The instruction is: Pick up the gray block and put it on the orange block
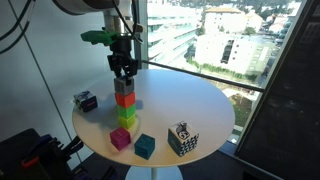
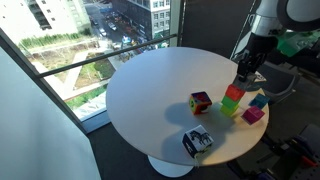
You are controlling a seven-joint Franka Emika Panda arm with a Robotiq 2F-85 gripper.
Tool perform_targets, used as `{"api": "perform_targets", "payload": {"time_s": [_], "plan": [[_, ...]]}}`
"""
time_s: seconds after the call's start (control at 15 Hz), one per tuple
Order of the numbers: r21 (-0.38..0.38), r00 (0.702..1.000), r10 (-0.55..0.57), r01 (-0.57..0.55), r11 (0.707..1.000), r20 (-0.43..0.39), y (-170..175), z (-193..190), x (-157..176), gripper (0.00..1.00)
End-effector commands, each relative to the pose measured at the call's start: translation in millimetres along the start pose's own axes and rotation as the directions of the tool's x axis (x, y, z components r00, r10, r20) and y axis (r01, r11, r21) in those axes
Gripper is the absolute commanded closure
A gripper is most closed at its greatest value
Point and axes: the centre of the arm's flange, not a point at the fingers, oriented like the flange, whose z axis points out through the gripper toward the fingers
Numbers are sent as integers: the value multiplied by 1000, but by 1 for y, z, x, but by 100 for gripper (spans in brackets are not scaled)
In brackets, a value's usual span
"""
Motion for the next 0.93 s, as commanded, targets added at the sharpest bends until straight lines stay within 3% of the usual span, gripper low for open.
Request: {"api": "perform_targets", "payload": {"time_s": [0.0,0.87], "plan": [[-20,1000,19,-19,1000,-15,-3,-2,8,72],[-29,1000,18,-18,999,-15,-5,0,9,72]]}}
